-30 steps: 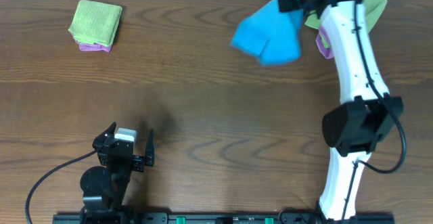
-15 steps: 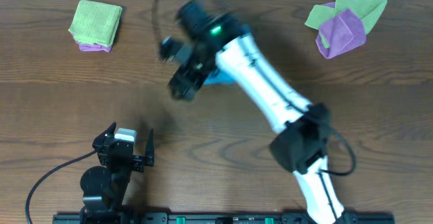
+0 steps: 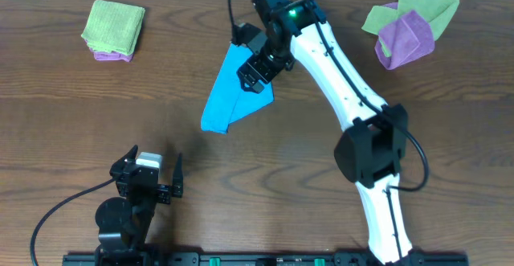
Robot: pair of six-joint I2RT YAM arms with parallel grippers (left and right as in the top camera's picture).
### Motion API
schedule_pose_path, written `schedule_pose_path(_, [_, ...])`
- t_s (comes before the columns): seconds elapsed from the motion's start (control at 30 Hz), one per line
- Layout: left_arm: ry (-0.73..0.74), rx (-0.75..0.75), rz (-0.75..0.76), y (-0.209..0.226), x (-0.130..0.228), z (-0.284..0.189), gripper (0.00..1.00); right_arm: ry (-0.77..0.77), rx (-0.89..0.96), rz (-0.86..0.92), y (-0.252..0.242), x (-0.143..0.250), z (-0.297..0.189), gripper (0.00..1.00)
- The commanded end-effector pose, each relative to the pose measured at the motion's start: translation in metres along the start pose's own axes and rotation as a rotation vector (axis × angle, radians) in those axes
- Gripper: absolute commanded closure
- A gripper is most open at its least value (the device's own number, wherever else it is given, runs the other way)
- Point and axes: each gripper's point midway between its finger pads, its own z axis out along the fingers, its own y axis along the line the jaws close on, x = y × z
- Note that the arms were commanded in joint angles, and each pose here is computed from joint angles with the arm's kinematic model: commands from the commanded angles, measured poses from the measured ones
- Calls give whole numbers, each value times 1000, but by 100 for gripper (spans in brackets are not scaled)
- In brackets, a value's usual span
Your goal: Fold the cloth
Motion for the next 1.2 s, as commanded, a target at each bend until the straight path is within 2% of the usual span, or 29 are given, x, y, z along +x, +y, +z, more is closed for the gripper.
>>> schedule_pose_path(0.0, [23,-11,-13,2,11,3,5,54,-78,111,-7,11,38,20])
schedule_pose_path(0.03, [23,-11,-13,2,11,3,5,43,-115,118,-5,9,43,41])
schedule_pose_path(0.07, [23,-11,-13,2,11,3,5,31,-140,118,-3,6,49,71])
schedule_pose_path(0.1, [23,-11,-13,2,11,3,5,29,-140,118,-4,5,54,86])
schedule_pose_path(0.13, [23,-11,-13,2,11,3,4,24,-131,111,-5,3,58,89])
schedule_pose_path(0.17, [23,-11,-13,2,11,3,4,21,-120,103,-6,1,62,89])
schedule_pose_path(0.23, [23,-11,-13,2,11,3,5,22,-65,115,-12,-2,68,70])
schedule_pose_path(0.3, [23,-11,-13,2,11,3,5,24,-24,127,-18,-3,69,61])
schedule_pose_path(0.47, [23,-11,-13,2,11,3,5,86,23,158,-31,15,66,60])
schedule_pose_path(0.6, [23,-11,-13,2,11,3,5,117,32,183,-38,25,63,67])
schedule_pose_path(0.73, [23,-11,-13,2,11,3,5,127,32,187,-40,28,66,58])
schedule_pose_path(0.8, [23,-11,-13,2,11,3,5,149,26,193,-39,33,69,57])
schedule_pose_path(0.87, [23,-11,-13,2,11,3,5,172,24,198,-40,39,76,60])
schedule_pose_path(0.93, [23,-11,-13,2,11,3,5,188,22,203,-41,43,83,78])
schedule_pose_path(1.03, [23,-11,-13,2,11,3,5,202,18,207,-43,46,92,99])
schedule_pose_path(1.17, [23,-11,-13,2,11,3,4,209,16,201,-41,47,99,99])
